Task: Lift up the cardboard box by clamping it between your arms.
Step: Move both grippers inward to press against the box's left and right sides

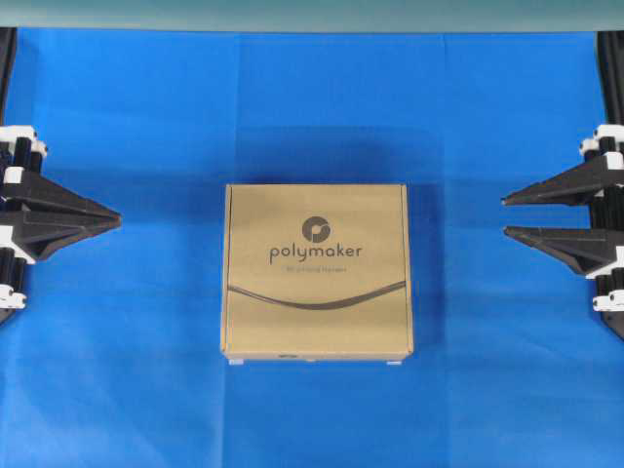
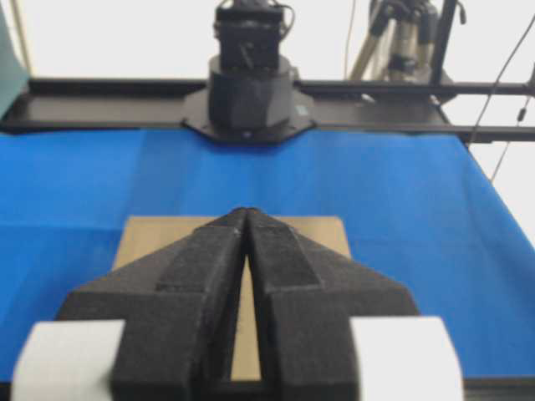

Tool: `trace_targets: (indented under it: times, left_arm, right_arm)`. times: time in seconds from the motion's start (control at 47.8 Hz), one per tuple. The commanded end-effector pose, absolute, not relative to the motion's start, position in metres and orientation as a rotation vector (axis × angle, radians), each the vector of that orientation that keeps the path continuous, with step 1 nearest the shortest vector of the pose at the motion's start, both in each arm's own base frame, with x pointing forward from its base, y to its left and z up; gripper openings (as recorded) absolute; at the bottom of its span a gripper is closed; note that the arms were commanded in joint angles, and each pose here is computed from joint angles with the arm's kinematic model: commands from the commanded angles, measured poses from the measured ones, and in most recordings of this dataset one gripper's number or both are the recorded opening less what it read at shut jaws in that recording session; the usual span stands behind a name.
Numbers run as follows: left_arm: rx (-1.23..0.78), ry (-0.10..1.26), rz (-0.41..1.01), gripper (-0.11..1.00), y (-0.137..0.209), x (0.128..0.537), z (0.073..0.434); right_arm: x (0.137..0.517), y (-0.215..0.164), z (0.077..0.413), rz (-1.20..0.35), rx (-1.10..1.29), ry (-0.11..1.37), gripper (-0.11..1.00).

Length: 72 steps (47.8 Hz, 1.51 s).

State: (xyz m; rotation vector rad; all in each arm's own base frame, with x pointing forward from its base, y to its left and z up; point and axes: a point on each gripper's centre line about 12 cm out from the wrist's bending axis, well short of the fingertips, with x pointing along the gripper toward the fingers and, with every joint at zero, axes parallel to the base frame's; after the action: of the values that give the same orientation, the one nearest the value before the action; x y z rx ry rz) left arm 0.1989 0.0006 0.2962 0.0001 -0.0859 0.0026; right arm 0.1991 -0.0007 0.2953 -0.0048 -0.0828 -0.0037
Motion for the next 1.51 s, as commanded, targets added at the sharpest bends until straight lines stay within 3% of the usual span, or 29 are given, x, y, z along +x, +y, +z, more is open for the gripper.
trace_targets:
  times: [0.0,0.063,0.188,0.46,0.669,0.857,0.982,1.066,1.15,1.233,1.338,1.421,1.484]
  left_arm:
    - [0.007,-0.031,0.007,0.05,0.002,0.207,0.294]
    - [0.003,0.02,0.015,0.03,0.003,0.211,0.292]
    - [0.005,0.1,0.016,0.0,0.004,0.22,0.293]
    - [0.001,0.437,0.028,0.0,0.007,0.239,0.259]
    - [0.0,0.621,0.026,0.0,0.006,0.253,0.236]
    - [0.006,0.746,0.02,0.0,0.006,0.267,0.218]
    - [0.002,0.79,0.02,0.0,0.005,0.274,0.208]
    - [0.001,0.816,0.02,0.01,0.005,0.276,0.201]
    - [-0.001,0.842,0.021,0.15,0.005,0.278,0.193]
    - [-0.001,0.857,0.02,0.39,0.005,0.28,0.188]
    - [-0.008,0.876,0.024,0.71,0.006,0.282,0.183]
    - [-0.018,0.894,0.031,0.87,0.007,0.283,0.178]
    - [-0.02,0.905,0.033,0.89,0.007,0.284,0.174]
  right_arm:
    - [0.202,-0.002,0.296,-0.008,0.015,-0.075,0.14]
    - [0.206,-0.003,0.287,-0.017,0.042,0.014,0.15]
    - [0.214,-0.003,0.269,-0.022,0.058,0.302,0.01]
    - [0.224,-0.003,0.235,-0.019,0.059,0.736,0.01]
    - [0.236,-0.003,0.213,-0.021,0.045,0.906,0.01]
    - [0.245,-0.008,0.203,-0.033,0.043,0.969,0.04]
    - [0.245,-0.01,0.192,-0.042,0.047,1.022,0.11]
    - [0.246,-0.011,0.185,-0.044,0.049,1.053,0.25]
    - [0.247,-0.011,0.179,-0.044,0.05,1.078,0.48]
    - [0.247,-0.011,0.17,-0.045,0.051,1.107,0.73]
    - [0.25,-0.012,0.164,-0.043,0.042,1.118,0.96]
    - [0.251,-0.012,0.158,-0.044,0.036,1.127,1.0]
    - [0.253,-0.013,0.155,-0.045,0.036,1.127,0.99]
